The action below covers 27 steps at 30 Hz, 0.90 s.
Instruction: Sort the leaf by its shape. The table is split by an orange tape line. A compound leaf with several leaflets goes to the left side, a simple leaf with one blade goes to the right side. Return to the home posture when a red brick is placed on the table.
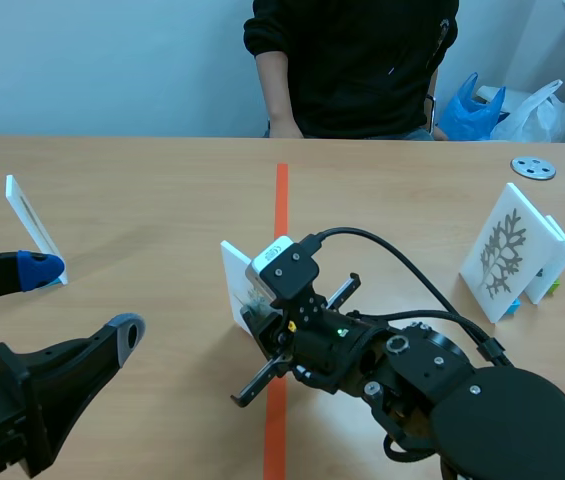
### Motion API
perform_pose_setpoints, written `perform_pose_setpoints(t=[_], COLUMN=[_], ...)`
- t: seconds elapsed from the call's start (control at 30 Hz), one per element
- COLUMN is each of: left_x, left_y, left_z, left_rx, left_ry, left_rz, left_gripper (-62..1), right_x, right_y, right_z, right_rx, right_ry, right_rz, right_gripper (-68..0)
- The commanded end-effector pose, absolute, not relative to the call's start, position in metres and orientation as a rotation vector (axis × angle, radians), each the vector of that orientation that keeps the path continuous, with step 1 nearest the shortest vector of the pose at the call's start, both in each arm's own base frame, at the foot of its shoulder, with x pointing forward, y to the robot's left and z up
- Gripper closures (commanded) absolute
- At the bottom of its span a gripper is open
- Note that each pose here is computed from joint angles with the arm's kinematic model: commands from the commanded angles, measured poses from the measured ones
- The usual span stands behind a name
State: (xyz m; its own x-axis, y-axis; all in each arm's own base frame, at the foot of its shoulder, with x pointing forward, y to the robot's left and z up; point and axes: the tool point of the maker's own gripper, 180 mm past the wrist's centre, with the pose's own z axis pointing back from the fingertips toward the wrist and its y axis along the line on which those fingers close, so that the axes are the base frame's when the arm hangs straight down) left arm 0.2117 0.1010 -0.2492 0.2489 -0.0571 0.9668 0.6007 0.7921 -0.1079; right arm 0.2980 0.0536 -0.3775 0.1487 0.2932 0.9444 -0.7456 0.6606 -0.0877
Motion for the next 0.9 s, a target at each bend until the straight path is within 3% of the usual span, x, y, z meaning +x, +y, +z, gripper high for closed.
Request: perform_pose_setpoints(t=[0.0,0.47,0.87], left_x=[0.213,0.213,0.214], left_y=[0.100,0.100,0.100], left_z=[-0.242,-0.242,-0.241], left_rx=[-0.529,-0.528,-0.529], left_ry=[-1.280,-1.281,-1.284], left_rz=[-0.468,-0.468,-0.468], left_gripper=[-62.3,-62.3,-62.3], right_x=[0.310,0.303,0.312], right_y=[0.053,0.012,-0.079], right_z=[-0.351,-0.269,-0.237], right_rx=[0.457,0.374,0.248], right_ry=[-1.288,-1.470,-1.481], right_rz=[0.786,0.738,0.436], right_gripper=[-5.1,-4.6,-4.6])
